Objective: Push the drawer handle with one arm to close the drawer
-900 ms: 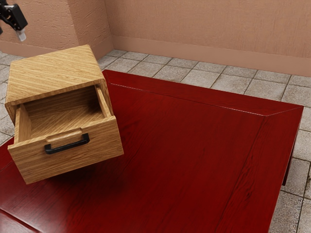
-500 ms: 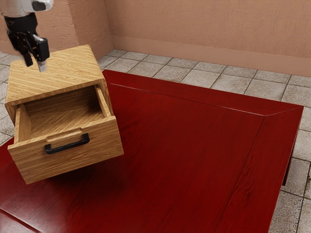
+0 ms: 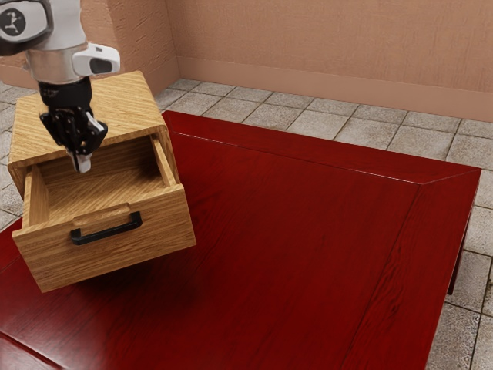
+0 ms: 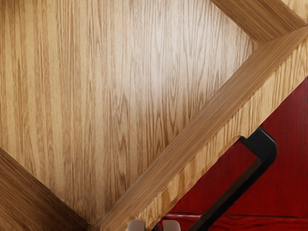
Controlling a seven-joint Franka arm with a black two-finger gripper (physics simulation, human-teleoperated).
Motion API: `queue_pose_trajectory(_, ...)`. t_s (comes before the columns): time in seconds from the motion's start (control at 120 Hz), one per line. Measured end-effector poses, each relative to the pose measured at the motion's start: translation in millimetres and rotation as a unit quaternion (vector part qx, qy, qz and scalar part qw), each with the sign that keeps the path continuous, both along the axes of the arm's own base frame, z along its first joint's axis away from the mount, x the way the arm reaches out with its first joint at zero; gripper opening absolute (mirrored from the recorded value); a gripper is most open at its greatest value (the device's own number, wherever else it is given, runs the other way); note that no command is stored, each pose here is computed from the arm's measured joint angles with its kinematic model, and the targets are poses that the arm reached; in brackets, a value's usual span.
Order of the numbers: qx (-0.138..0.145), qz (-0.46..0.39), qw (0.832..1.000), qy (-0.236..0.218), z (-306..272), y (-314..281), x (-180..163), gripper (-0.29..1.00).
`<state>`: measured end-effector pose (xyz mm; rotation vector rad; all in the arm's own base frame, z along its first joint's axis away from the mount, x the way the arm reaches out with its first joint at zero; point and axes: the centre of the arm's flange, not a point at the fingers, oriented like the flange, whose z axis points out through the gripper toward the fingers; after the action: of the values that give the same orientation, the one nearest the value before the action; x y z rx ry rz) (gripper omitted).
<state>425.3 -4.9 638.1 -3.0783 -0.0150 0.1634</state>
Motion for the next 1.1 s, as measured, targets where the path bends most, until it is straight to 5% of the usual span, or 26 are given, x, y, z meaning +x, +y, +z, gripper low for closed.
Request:
queue_pose_trajectory(0.183, -0.015, 0.073, 0.997, 0.014, -35.8, -23.8, -16.1, -0.07)
queue_pose_trajectory(0.433, 0.004, 0.166, 0.986, 0.020, -72.7, -62.3, -26.6, -0.08)
queue_pose_trajectory(0.842, 0.098, 0.283, 0.954, 0.003, -104.8, -69.2, -32.7, -0.08)
queue_pose_trajectory(1.1, 0.132, 0.329, 0.935, -0.007, -117.6, -67.6, -34.3, -0.08)
